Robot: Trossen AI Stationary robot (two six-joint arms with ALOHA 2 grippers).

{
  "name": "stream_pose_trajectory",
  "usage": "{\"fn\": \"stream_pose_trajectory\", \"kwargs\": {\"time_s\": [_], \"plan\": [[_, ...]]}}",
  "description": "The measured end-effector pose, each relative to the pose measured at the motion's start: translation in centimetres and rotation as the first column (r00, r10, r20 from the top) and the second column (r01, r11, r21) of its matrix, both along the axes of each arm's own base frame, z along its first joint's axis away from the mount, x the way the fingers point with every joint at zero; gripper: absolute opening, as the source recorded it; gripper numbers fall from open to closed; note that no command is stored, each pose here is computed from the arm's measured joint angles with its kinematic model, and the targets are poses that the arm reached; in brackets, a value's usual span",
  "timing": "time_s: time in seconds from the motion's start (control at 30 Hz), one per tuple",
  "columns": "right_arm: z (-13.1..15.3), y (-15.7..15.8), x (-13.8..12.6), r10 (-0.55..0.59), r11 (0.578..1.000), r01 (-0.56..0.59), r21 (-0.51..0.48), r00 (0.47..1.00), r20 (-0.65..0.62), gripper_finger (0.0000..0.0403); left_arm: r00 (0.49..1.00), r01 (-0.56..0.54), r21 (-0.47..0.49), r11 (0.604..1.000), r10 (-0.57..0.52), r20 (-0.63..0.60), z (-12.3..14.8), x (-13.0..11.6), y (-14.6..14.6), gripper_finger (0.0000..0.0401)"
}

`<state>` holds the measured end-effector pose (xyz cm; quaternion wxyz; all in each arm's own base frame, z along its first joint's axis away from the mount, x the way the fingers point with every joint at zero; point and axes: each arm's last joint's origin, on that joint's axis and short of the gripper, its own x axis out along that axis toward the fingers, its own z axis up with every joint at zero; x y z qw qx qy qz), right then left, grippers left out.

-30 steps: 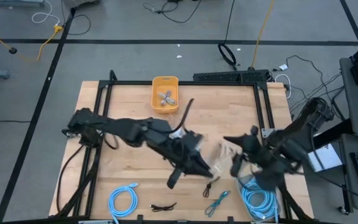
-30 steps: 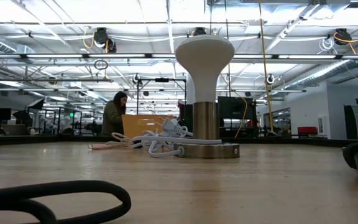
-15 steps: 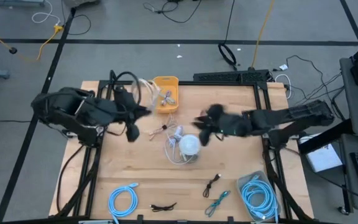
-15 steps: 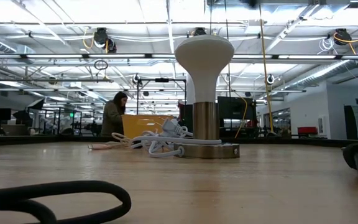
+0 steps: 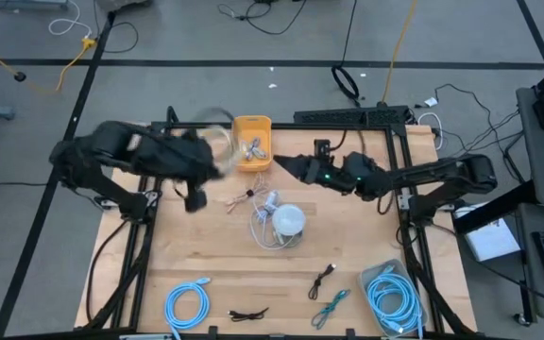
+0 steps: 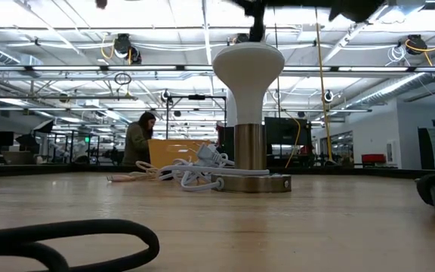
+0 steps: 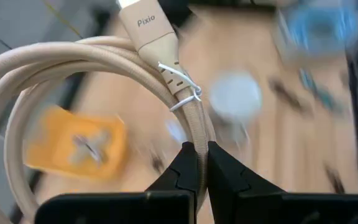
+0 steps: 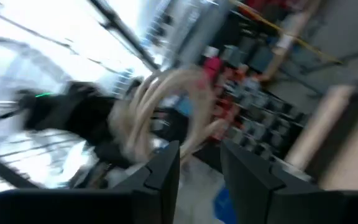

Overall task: Pick & Place USB Port
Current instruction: Put the brown HDMI cable into the gray bin

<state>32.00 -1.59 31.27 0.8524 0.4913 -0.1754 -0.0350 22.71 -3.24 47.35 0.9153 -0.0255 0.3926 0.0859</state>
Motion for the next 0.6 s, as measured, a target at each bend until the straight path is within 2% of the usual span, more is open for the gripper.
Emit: {"fn": "stream_pose_trajectory", "kwargs": {"time_s": [0.1, 0.23, 0.3, 0.4, 0.5, 0.6], "plan": [[-0.2, -0.2, 0.1, 0.061, 0.998, -0.061, 0.018, 0.998, 0.000, 0.0117, 0.979, 0.127, -0.076, 0.989, -0.137, -0.152, -1.6, 0.8, -1.3, 0.0011], [0.0, -0.8, 0.1, 0.242, 0.967, -0.244, 0.072, 0.970, 0.025, 0.0124, 0.919, 0.245, -0.149, 0.958, -0.279, -0.278, -3.1, 1.5, -3.2, 0.0011], [-0.3, -1.0, 0.1, 0.343, 0.930, -0.341, 0.136, 0.939, 0.011, 0.0126, 0.886, 0.302, -0.172, 0.938, -0.343, -0.312, -3.9, 2.2, -4.2, 0.0011], [-0.7, -0.8, 0.1, 0.493, 0.849, -0.478, 0.227, 0.870, -0.012, 0.0126, 0.839, 0.369, -0.211, 0.905, -0.422, -0.345, -4.9, 3.3, -5.3, 0.0011], [-0.8, -0.2, 0.1, 0.600, 0.769, -0.572, 0.286, 0.800, -0.016, 0.0127, 0.799, 0.417, -0.207, 0.885, -0.466, -0.380, -5.9, 4.3, -6.2, 0.0011], [-1.0, 0.2, 0.1, 0.637, 0.737, -0.600, 0.312, 0.770, -0.026, 0.0129, 0.771, 0.447, -0.201, 0.872, -0.489, -0.409, -6.9, 5.3, -6.6, 0.0011]]}}
